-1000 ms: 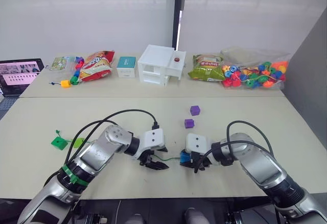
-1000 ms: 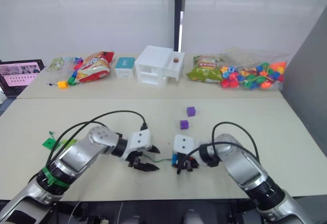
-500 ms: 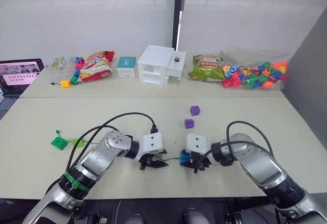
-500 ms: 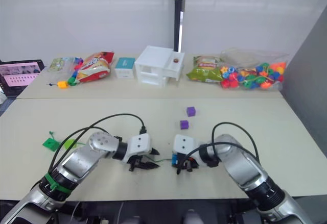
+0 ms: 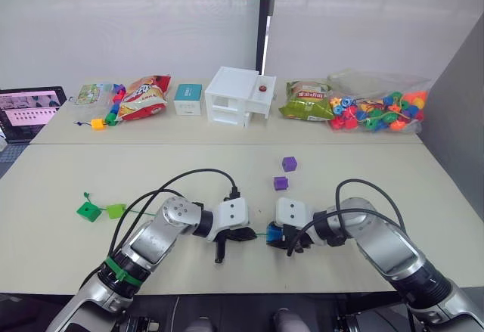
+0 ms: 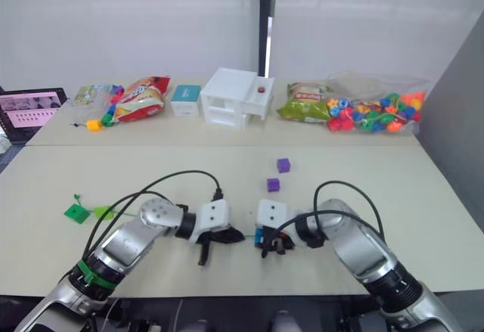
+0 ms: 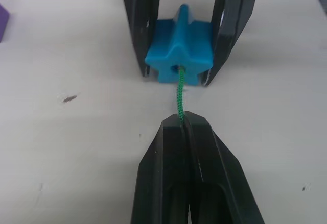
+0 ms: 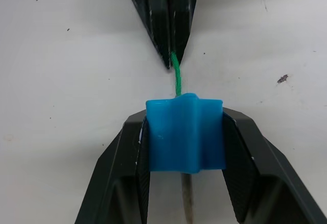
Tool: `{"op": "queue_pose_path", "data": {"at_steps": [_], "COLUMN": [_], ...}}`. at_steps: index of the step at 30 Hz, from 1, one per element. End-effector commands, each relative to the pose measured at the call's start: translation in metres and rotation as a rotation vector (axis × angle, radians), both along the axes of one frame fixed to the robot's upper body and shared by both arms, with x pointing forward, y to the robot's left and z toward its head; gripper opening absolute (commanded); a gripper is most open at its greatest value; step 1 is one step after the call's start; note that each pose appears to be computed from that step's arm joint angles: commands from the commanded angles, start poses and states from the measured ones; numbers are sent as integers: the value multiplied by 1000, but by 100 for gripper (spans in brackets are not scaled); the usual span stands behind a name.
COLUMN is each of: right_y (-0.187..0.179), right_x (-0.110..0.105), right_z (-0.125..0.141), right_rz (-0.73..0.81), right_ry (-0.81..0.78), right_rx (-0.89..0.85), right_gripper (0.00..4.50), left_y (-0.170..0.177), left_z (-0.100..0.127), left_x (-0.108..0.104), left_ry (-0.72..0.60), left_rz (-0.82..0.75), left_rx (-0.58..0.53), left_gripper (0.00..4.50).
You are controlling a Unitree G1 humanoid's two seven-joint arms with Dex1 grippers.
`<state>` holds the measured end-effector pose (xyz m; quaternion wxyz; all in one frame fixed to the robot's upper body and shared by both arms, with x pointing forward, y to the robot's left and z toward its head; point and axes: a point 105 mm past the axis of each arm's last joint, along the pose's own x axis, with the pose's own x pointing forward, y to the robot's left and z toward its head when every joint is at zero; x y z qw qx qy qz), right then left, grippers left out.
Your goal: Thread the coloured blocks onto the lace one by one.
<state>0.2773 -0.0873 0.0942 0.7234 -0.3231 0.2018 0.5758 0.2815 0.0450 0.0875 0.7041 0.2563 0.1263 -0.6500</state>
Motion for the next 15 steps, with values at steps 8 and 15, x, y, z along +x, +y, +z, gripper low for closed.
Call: {"op": "queue_pose_path", "data": {"at_steps": [8, 15], "right_y": [2, -1], "right_x": [-4, -1], "right_z": [-16, -13], "right_rz": [-15, -56], "right_ry": [62, 55], "right_rx": [-19, 3], "right_gripper": [137, 240], "left_y": [-12, 0], "left_z": [14, 18], "left_x": [0, -5], "left_ry": [-37, 14], "left_rz": [-12, -18], "left_rx": [-26, 2], "left_gripper": [4, 146]}}
